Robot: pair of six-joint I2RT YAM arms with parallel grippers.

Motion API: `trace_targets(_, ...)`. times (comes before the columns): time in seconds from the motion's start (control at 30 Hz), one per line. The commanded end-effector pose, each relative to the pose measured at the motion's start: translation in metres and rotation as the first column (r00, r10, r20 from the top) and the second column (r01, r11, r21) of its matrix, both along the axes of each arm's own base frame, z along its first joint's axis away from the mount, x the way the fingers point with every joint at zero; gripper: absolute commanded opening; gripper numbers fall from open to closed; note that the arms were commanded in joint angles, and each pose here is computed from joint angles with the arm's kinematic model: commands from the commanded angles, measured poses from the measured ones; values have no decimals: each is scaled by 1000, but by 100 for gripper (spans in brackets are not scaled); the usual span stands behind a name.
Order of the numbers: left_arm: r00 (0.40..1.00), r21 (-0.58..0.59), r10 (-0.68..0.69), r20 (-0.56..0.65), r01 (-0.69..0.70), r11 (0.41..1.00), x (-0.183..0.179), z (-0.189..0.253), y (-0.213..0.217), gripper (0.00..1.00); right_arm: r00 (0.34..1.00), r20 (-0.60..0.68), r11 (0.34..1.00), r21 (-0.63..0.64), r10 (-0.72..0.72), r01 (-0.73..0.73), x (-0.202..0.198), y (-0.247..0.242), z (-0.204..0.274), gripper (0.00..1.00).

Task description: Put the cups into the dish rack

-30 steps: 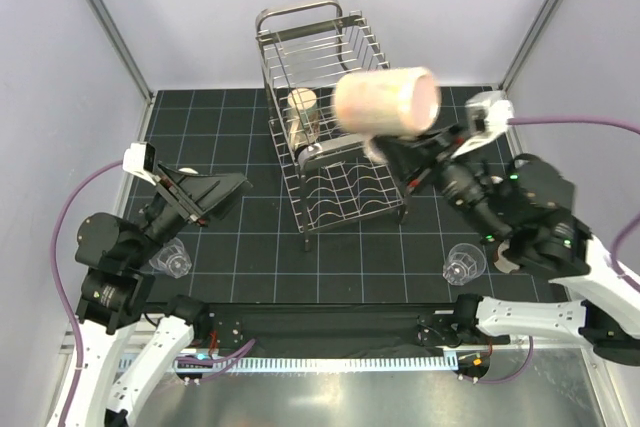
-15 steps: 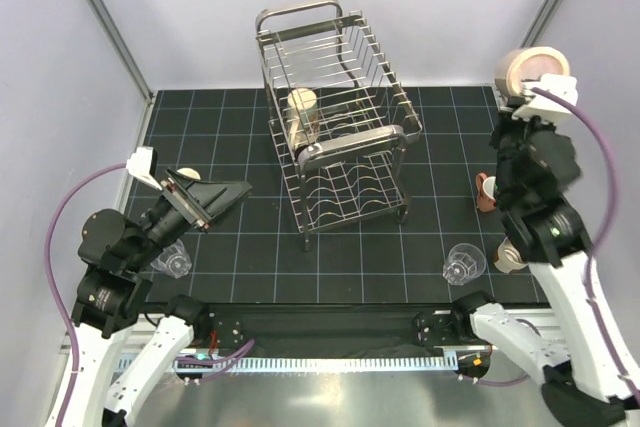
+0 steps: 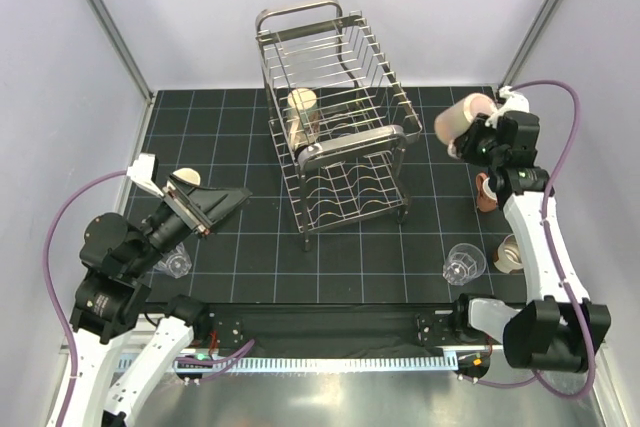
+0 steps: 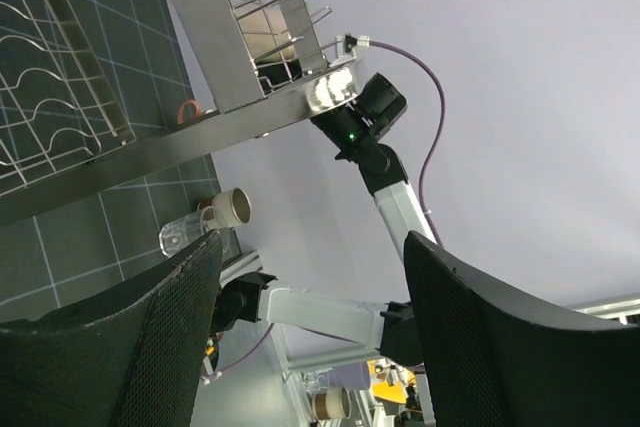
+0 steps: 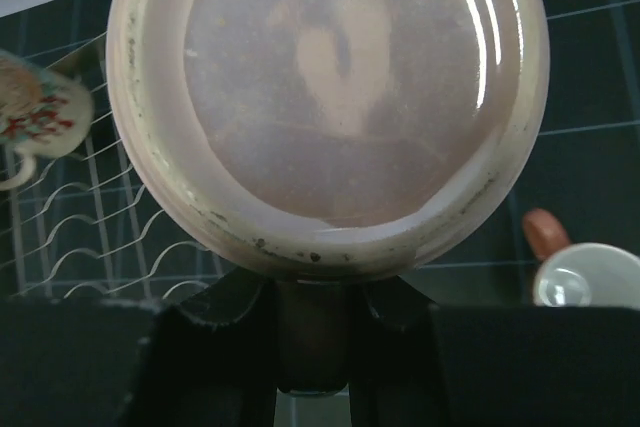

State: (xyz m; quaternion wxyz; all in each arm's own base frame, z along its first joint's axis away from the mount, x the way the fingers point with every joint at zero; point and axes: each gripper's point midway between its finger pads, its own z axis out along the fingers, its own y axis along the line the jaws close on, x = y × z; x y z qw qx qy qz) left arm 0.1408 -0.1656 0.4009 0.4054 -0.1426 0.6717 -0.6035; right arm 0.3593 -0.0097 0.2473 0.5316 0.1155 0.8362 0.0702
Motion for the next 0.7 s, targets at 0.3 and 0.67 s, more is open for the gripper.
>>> trace_targets(0.3,1000,17,-6,17,5,1000,-5,-7,1,75,862,191,792,339,470,-507,38,99,19,4)
trace_targets(0.67,1000,27,5,-14,-5,1000,-3,-24,1,77,780,107,753,209,616,-623,59,130,-12,4)
